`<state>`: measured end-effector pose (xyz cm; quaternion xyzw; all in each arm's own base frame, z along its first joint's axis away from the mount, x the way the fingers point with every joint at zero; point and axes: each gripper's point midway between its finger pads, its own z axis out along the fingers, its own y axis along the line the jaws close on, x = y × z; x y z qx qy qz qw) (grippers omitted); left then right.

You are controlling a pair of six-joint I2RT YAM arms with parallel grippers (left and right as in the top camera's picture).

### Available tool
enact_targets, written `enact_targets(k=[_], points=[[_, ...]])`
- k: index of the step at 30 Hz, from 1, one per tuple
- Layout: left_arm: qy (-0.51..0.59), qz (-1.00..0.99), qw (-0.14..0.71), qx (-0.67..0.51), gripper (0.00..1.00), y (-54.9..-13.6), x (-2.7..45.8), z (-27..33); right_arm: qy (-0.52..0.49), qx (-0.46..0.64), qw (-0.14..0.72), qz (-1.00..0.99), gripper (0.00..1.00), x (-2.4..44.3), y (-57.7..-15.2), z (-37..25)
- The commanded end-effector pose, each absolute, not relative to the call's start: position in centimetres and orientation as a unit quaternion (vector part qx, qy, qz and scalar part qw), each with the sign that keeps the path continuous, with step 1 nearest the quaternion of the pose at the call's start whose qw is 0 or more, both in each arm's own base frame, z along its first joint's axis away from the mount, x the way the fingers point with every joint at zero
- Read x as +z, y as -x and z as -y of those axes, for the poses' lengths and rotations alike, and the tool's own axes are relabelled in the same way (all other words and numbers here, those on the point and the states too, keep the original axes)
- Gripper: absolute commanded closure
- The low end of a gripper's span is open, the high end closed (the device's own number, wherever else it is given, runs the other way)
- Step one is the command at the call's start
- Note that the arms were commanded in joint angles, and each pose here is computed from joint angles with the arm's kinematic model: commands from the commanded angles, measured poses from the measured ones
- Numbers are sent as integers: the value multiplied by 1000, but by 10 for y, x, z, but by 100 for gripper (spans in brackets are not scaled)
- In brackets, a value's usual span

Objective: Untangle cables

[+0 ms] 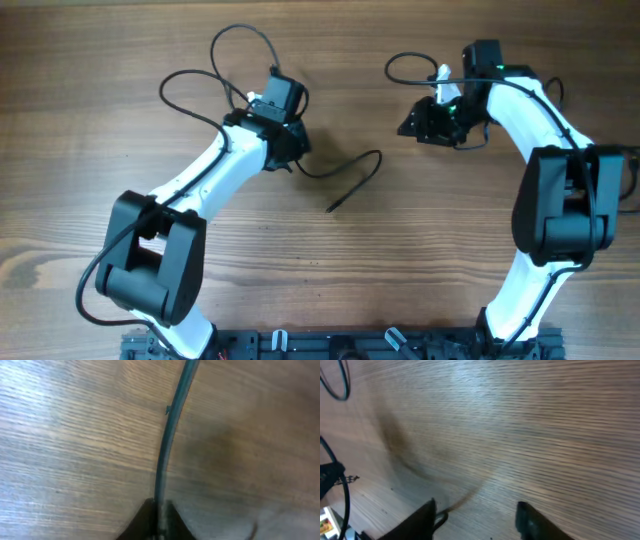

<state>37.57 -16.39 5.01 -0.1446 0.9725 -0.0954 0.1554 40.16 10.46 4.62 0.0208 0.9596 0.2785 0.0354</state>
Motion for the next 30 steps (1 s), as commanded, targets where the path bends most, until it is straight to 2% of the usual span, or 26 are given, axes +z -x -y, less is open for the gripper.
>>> enact_targets(k=[1, 2, 3, 4, 6, 8, 9, 11, 16, 17, 22, 25, 30], points=[[128, -979, 139, -77, 56, -364, 36, 169, -18, 286, 35, -957, 33, 53, -400, -109], [125, -979, 138, -77, 38, -363, 36, 171, -19, 286, 30, -958, 30, 53, -398, -109], [123, -980, 138, -78, 29, -362, 36, 172, -21, 285, 26, -958, 26, 53, -396, -109], [123, -980, 138, -78, 24, -362, 36, 173, -22, 285, 21, -958, 24, 53, -394, -109], [123, -980, 138, -78, 20, -362, 36, 173, -23, 285, 16, -958, 21, 52, -391, -110], [111, -981, 137, -80, 9, -361, 37, 174, -19, 285, 15, -958, 16, 52, -391, -112], [88, -983, 139, -86, 0, -362, 41, 177, -18, 285, 15, -958, 14, 52, -391, -113], [41, -981, 163, -98, 0, -368, 62, 183, -14, 285, 17, -958, 10, 53, -391, -116], [40, -963, 232, -135, 0, -374, 124, 185, 8, 289, 32, -957, 6, 54, -396, -127], [44, -958, 244, -142, 0, -375, 136, 184, 14, 289, 41, -956, 2, 54, -399, -130], [71, -933, 306, -174, 0, -374, 193, 168, 91, 358, 117, -922, 1, 77, -424, -169], [71, -928, 318, -180, 0, -367, 208, 164, 125, 380, 152, -904, 1, 88, -434, -190], [160, -938, 302, -58, 0, -352, 192, 106, 190, 391, 182, -882, 0, 98, -431, -240]])
